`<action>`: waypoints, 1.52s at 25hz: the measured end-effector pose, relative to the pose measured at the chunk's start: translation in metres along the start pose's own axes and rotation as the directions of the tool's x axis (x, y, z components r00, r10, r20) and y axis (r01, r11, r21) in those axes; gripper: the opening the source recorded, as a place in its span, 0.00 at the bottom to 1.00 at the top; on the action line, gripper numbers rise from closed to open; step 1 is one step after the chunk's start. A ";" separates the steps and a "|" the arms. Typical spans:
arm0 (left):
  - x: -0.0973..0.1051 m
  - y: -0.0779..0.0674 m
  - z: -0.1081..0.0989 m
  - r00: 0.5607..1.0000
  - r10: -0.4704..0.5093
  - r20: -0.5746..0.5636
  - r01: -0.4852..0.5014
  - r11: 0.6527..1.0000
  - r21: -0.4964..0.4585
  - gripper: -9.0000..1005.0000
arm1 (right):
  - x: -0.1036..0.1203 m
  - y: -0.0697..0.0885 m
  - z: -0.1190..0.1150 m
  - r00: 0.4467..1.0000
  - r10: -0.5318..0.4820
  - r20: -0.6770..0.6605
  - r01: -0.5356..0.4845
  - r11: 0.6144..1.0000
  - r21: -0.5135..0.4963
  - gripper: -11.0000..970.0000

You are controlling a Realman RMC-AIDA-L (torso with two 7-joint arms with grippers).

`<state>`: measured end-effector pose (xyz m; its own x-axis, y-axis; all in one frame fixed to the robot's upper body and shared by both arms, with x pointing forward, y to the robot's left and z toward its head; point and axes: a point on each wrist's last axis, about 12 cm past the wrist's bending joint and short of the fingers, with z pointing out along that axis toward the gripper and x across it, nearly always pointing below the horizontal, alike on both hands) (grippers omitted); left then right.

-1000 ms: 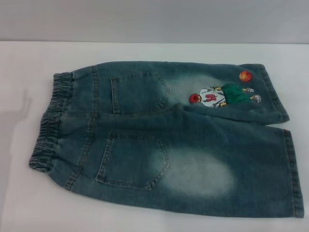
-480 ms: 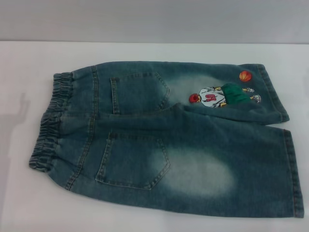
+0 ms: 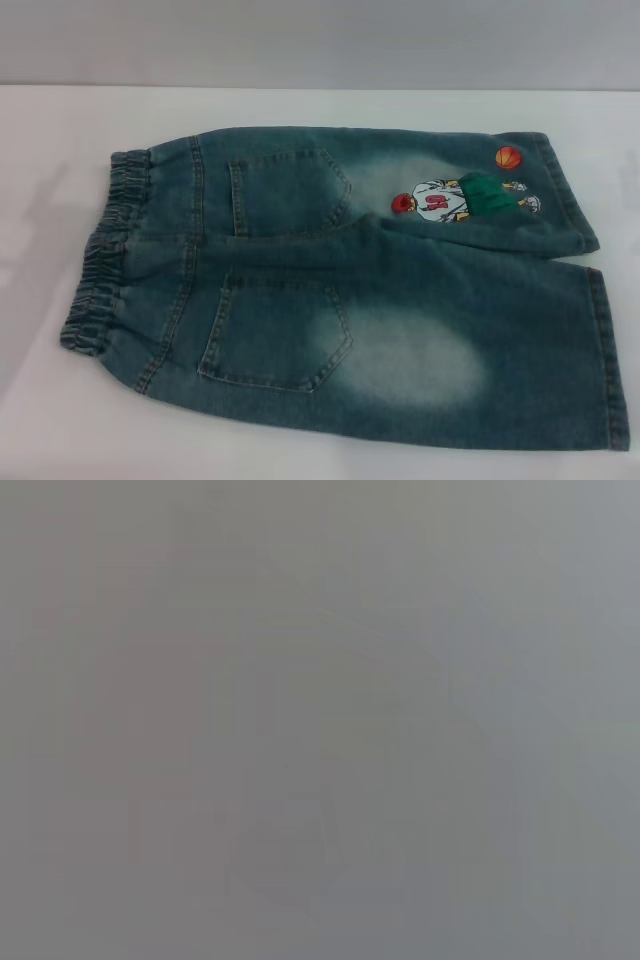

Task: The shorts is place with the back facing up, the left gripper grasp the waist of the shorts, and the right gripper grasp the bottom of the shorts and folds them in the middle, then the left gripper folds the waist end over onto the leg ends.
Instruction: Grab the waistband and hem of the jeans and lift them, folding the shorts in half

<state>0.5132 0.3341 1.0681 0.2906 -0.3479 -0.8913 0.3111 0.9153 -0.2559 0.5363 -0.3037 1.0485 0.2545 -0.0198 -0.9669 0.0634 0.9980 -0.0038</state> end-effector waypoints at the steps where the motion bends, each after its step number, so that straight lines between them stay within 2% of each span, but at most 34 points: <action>1: -0.004 0.000 0.008 0.999 -0.037 -0.021 0.039 0.997 0.065 0.81 | 0.001 0.000 -0.001 1.000 -0.001 -0.004 0.001 1.000 -0.001 0.58; 3: -0.010 -0.001 0.020 0.994 -0.095 -0.058 0.103 0.983 0.152 0.81 | 0.002 0.000 -0.003 1.000 -0.004 -0.016 0.004 1.000 -0.004 0.58; 5: -0.020 -0.003 0.037 0.981 -0.149 -0.124 0.177 0.951 0.254 0.81 | 0.004 -0.001 -0.004 1.000 -0.006 -0.026 0.006 1.000 -0.005 0.58; 9: -0.037 -0.005 0.057 0.952 -0.189 -0.240 0.268 0.892 0.365 0.81 | 0.005 -0.001 -0.002 0.999 -0.012 -0.035 0.012 1.000 -0.007 0.58; 14: -0.058 -0.011 0.073 0.905 -0.167 -0.392 0.353 0.809 0.469 0.81 | 0.003 -0.003 0.001 0.999 -0.025 -0.029 0.025 1.000 -0.011 0.58; 17: -0.068 -0.012 0.080 0.864 -0.112 -0.491 0.389 0.768 0.509 0.81 | 0.001 -0.003 0.007 0.999 -0.037 -0.020 0.037 0.999 -0.017 0.58; 20: -0.072 -0.010 0.080 0.788 -0.037 -0.615 0.431 0.746 0.508 0.81 | 0.000 -0.003 0.009 0.999 -0.042 -0.015 0.041 0.999 -0.020 0.58; 21: -0.073 -0.007 0.078 0.741 -0.008 -0.671 0.454 0.742 0.493 0.81 | -0.001 -0.003 0.011 0.999 -0.045 -0.012 0.044 0.999 -0.020 0.58; 25: -0.075 -0.003 0.071 0.655 0.039 -0.754 0.487 0.741 0.461 0.81 | -0.003 -0.005 0.015 0.998 -0.056 -0.004 0.056 0.998 -0.020 0.58; 27: -0.075 0.002 0.060 0.601 0.054 -0.798 0.499 0.755 0.427 0.81 | -0.003 -0.005 0.017 0.998 -0.058 0.000 0.058 0.998 -0.018 0.58; 28: -0.075 0.002 0.060 0.601 0.054 -0.798 0.499 0.755 0.427 0.81 | -0.003 -0.005 0.017 0.998 -0.059 0.000 0.059 0.998 -0.017 0.58; 31: -0.074 0.007 0.047 0.535 0.050 -0.843 0.517 0.770 0.374 0.81 | -0.004 -0.006 0.017 0.998 -0.061 0.001 0.061 0.998 -0.013 0.58; 32: -0.074 0.007 0.047 0.535 0.050 -0.843 0.517 0.770 0.374 0.81 | -0.004 -0.006 0.017 0.998 -0.061 0.002 0.061 0.998 -0.013 0.58; 34: -0.072 0.013 0.035 0.483 0.028 -0.875 0.528 0.788 0.316 0.81 | -0.004 -0.007 0.018 0.998 -0.061 0.002 0.061 0.998 -0.013 0.58; 37: -0.071 0.016 0.031 0.473 0.019 -0.881 0.525 0.797 0.299 0.81 | -0.004 -0.006 0.018 0.998 -0.061 0.003 0.061 0.998 -0.014 0.58; 38: -0.066 0.024 0.018 0.459 -0.017 -0.888 0.501 0.831 0.243 0.81 | -0.004 -0.006 0.019 0.998 -0.061 0.003 0.061 0.998 -0.014 0.58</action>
<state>0.5178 0.3754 1.1279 -0.6758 0.0049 -0.7370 0.6235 0.5371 -0.5682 0.5528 -0.3106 1.0574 0.2529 -0.0806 -0.9641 0.0649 0.9957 -0.0662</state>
